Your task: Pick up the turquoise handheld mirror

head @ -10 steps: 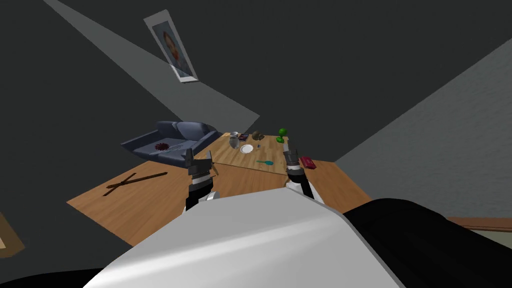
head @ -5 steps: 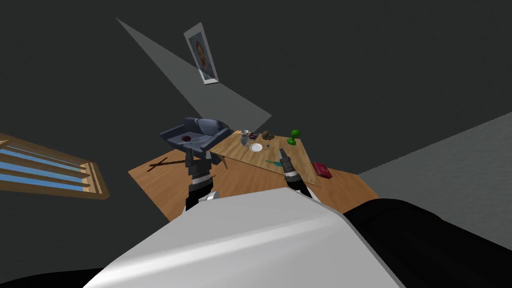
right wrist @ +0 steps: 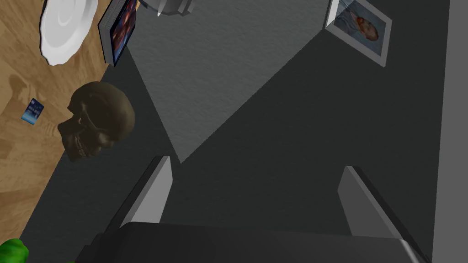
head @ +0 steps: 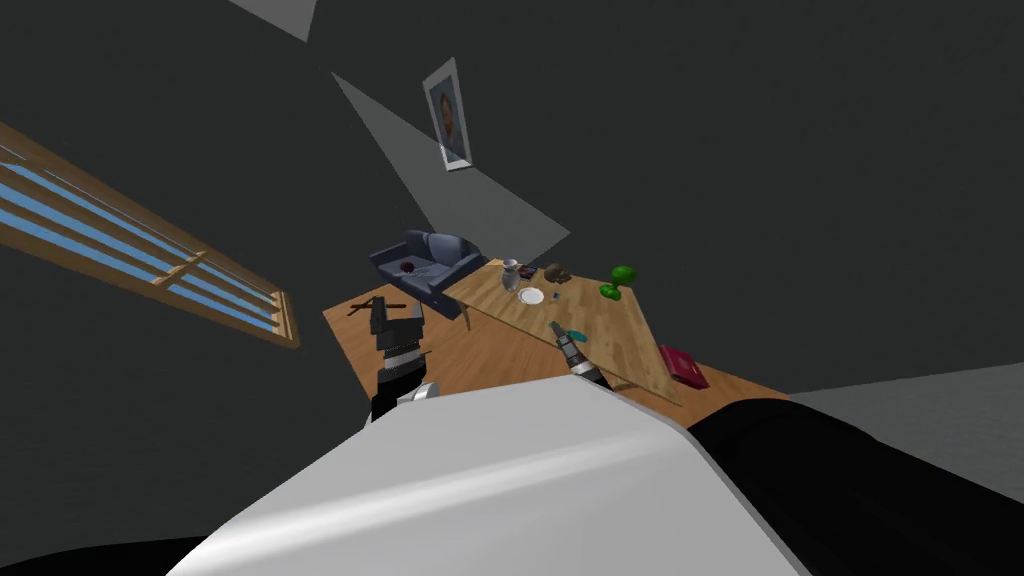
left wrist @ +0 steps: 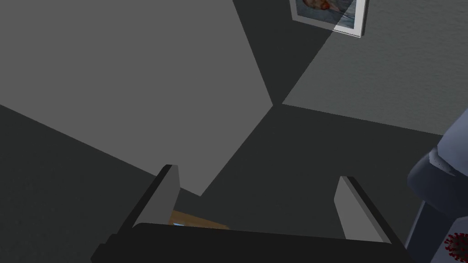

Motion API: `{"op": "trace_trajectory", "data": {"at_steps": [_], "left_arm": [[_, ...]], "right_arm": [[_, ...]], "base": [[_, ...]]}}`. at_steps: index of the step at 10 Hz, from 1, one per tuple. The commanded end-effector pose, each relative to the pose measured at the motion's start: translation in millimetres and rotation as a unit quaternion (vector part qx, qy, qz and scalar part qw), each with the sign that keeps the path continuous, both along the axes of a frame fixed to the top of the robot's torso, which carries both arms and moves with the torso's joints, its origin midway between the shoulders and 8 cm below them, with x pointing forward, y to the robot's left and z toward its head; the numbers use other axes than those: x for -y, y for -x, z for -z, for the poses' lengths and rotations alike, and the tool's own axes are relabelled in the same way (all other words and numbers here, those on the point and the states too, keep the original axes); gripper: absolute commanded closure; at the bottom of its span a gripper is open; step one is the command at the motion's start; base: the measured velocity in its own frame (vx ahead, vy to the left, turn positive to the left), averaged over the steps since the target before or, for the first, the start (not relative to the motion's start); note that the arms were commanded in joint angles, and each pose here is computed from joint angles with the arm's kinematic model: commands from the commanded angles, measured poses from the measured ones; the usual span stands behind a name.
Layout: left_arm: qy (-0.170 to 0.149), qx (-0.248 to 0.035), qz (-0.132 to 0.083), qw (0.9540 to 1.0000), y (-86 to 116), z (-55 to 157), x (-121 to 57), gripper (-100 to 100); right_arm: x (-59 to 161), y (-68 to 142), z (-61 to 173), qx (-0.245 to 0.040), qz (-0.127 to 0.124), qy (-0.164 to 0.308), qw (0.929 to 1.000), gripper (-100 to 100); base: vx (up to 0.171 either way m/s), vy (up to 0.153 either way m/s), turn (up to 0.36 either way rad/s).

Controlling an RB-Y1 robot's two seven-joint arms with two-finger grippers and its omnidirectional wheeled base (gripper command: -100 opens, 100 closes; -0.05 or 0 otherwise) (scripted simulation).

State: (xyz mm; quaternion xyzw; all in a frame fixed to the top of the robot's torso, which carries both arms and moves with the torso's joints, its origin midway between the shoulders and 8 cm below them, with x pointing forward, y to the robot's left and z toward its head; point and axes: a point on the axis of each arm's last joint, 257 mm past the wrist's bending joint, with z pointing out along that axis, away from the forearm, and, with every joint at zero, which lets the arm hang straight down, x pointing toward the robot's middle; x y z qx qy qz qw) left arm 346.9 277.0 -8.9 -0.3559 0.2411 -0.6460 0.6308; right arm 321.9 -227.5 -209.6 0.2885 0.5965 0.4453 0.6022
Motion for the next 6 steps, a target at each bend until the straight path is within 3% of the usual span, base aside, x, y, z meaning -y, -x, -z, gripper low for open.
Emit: {"op": "trace_trajectory", "data": {"at_steps": [1, 3, 4, 6], "left_arm": [[0.0, 0.0, 0.0, 1.0, 0.0, 0.0, 0.0, 0], [0.0, 0.0, 0.0, 1.0, 0.0, 0.0, 0.0, 0], [0.0, 0.0, 0.0, 1.0, 0.0, 0.0, 0.0, 0], [0.0, 0.0, 0.0, 1.0, 0.0, 0.0, 0.0, 0]], "right_arm": [[-1.6, 12.0, 13.4, -0.026, -0.005, 0.013, 0.9996, -100], [-1.8, 46.1, 74.0, -0.109, -0.02, 0.052, 0.9925, -100], [-0.7, 49.2, 76.4, -0.114, -0.021, 0.054, 0.9918, -100], [4.0, 96.8, 135.2, -0.2, -0.043, 0.098, 0.9739, -100]], "base": [[0.017, 0.052, 0.189], [0.018, 0.058, 0.375], [0.016, 0.05, 0.202], [0.03, 0.048, 0.441]]}}
